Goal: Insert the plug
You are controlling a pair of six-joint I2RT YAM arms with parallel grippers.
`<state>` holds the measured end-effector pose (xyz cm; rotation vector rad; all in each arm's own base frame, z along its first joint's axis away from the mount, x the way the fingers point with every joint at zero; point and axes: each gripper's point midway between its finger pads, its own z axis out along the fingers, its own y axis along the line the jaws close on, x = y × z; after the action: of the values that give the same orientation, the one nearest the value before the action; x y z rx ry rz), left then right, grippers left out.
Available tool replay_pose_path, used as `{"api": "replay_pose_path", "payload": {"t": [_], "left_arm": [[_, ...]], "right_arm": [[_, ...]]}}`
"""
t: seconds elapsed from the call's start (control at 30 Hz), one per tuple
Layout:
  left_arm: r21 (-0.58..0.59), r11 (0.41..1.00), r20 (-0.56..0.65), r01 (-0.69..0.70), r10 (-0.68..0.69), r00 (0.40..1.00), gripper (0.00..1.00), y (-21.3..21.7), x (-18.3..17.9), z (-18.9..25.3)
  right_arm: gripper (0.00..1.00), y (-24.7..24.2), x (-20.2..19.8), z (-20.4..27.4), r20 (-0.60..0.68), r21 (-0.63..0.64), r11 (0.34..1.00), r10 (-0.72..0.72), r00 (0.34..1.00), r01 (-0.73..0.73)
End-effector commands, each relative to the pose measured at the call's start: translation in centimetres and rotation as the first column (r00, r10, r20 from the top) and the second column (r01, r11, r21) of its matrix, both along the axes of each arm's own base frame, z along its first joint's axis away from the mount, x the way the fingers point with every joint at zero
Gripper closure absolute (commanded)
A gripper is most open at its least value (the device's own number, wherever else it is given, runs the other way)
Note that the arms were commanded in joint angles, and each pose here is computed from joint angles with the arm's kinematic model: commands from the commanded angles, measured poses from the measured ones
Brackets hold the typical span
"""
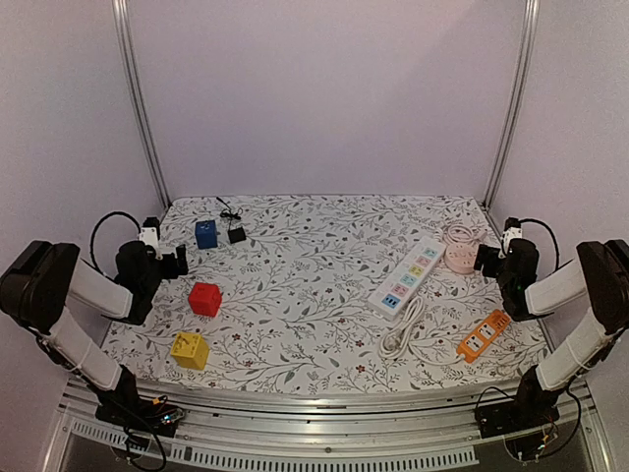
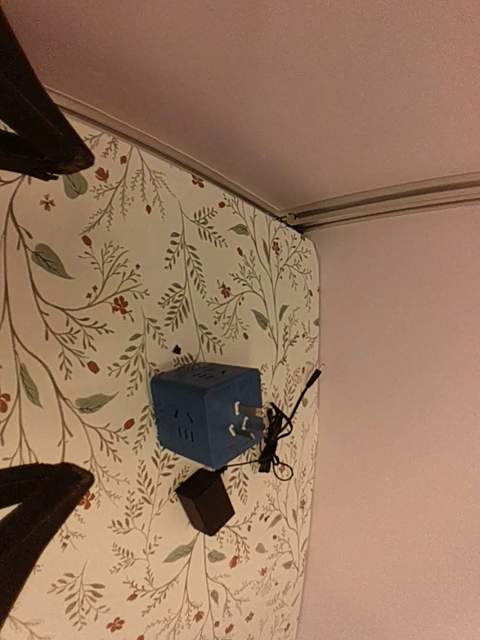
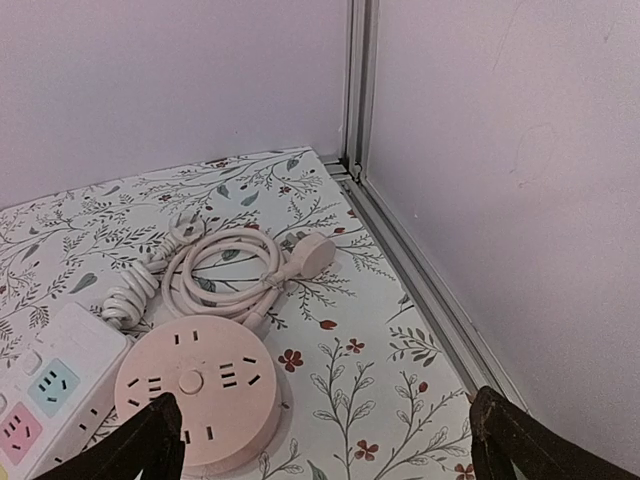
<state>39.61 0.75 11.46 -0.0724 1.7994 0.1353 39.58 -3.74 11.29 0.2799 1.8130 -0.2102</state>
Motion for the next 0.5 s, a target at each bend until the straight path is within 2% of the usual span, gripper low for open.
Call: {"api": "replay_pose_path", "payload": {"t": [0.0,0.1,0.2,0.23,0.3,0.4,0.47], "left_arm": [[0.007,1.000,0.024,0.009,-0.009,1.000,0.01,-0.4,0.6,0.7],[0.007,1.000,0.025,0.010,-0.010,1.000,0.01,-0.4,0.6,0.7],[0.013,0.997,0.015,0.070,-0.070,0.997,0.00,-1.4,0.7,0.6],[0.014,0.996,0.015,0.084,-0.084,0.996,0.00,-1.5,0.7,0.6],[0.006,0.995,0.021,0.102,-0.102,0.995,0.00,-1.7,0.8,0.7],[-0.006,0.995,-0.040,0.099,-0.099,0.994,0.00,-1.5,1.8,1.8],[0.023,0.991,-0.116,0.136,-0.132,0.984,0.00,-1.8,2.9,4.5]], "right_arm": [[0.01,0.4,0.8,0.6,0.002,-0.011,0.999,0.037,0.999,-0.037],[0.01,1.7,1.4,2.1,-0.065,-0.011,0.993,0.115,0.991,-0.116],[0.01,3.2,2.0,6.9,0.001,-0.026,0.978,0.207,0.978,-0.207],[0.01,3.7,2.3,8.4,0.022,-0.071,0.967,0.246,0.969,-0.244],[0.01,4.8,3.5,10.5,0.023,-0.096,0.945,0.315,0.949,-0.312],[0.01,8.0,4.6,9.8,-0.166,0.023,0.877,0.477,0.863,-0.480],[0.01,9.6,5.4,10.5,-0.259,0.134,0.854,0.519,0.814,-0.502]]}}
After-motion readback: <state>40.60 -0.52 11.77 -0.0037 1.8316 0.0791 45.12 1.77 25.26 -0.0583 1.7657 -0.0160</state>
